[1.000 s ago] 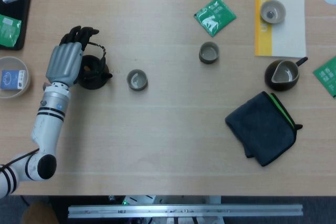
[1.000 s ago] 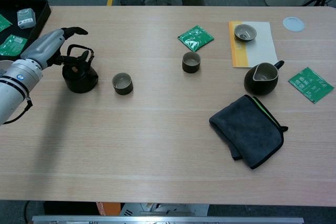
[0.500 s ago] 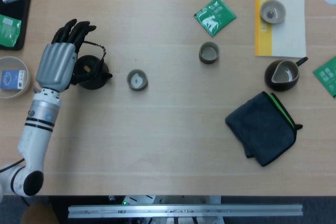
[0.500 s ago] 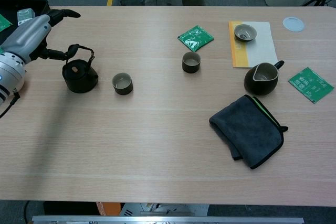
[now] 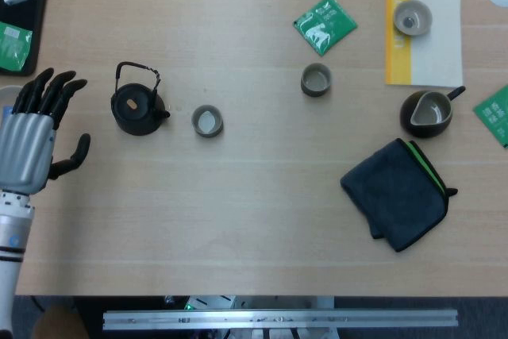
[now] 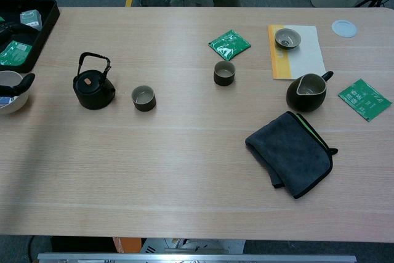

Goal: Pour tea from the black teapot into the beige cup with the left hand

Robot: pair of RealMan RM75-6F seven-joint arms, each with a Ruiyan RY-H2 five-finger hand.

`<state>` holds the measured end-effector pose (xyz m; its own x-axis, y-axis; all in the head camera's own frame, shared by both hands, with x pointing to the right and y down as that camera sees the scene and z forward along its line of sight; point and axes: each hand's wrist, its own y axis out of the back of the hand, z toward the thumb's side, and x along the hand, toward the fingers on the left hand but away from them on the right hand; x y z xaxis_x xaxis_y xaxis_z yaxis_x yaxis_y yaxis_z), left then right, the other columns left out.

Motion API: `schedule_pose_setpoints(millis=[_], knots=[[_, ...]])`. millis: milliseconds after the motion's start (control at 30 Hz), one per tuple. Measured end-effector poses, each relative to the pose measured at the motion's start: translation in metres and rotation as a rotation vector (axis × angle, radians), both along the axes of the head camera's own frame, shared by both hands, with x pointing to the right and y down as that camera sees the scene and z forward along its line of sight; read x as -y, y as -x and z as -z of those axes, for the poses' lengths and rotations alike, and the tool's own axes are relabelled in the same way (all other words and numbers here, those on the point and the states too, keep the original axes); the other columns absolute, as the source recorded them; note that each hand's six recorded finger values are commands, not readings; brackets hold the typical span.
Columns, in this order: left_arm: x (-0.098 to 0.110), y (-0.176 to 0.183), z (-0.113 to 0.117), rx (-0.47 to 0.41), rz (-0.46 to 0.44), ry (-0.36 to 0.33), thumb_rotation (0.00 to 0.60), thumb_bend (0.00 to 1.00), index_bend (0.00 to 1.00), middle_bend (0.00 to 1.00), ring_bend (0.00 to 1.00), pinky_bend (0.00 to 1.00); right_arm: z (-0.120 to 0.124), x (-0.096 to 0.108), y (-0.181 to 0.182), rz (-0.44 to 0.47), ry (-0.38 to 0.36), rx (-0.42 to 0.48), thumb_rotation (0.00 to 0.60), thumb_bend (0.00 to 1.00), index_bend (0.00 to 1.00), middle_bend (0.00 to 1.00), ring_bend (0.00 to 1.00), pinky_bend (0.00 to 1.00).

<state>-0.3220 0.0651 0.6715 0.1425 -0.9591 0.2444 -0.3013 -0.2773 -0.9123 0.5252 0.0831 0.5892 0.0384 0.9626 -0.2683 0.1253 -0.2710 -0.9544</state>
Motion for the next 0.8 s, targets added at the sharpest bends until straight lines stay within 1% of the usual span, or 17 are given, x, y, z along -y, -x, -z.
schedule_pose_setpoints(millis=[167, 267, 433, 600, 800], knots=[[-0.021, 0.012, 0.012, 0.003, 0.050, -0.010, 0.598, 0.39, 0.15, 0.12, 0.04, 0.13, -0.002, 0.001, 0.004, 0.019, 0.004, 0.004, 0.600, 0.01, 0.24, 0.31, 0.25, 0.18], [-0.029, 0.016, 0.018, 0.009, 0.064, -0.017, 0.600, 0.39, 0.15, 0.13, 0.04, 0.13, -0.003, 0.002, 0.008, 0.032, 0.010, 0.007, 0.600, 0.01, 0.24, 0.31, 0.25, 0.18], [-0.033, 0.017, 0.023, 0.014, 0.068, -0.023, 0.600, 0.39, 0.16, 0.13, 0.05, 0.13, -0.006, 0.002, 0.012, 0.050, 0.020, 0.014, 0.600, 0.01, 0.24, 0.31, 0.25, 0.18], [-0.035, 0.017, 0.023, 0.014, 0.073, -0.019, 0.600, 0.39, 0.16, 0.13, 0.05, 0.13, -0.009, 0.002, 0.023, 0.099, 0.035, 0.023, 0.600, 0.01, 0.24, 0.31, 0.25, 0.18], [-0.037, 0.018, 0.023, 0.018, 0.085, -0.016, 0.600, 0.39, 0.16, 0.13, 0.05, 0.13, -0.010, 0.003, 0.027, 0.111, 0.038, 0.026, 0.600, 0.01, 0.24, 0.31, 0.25, 0.18]])
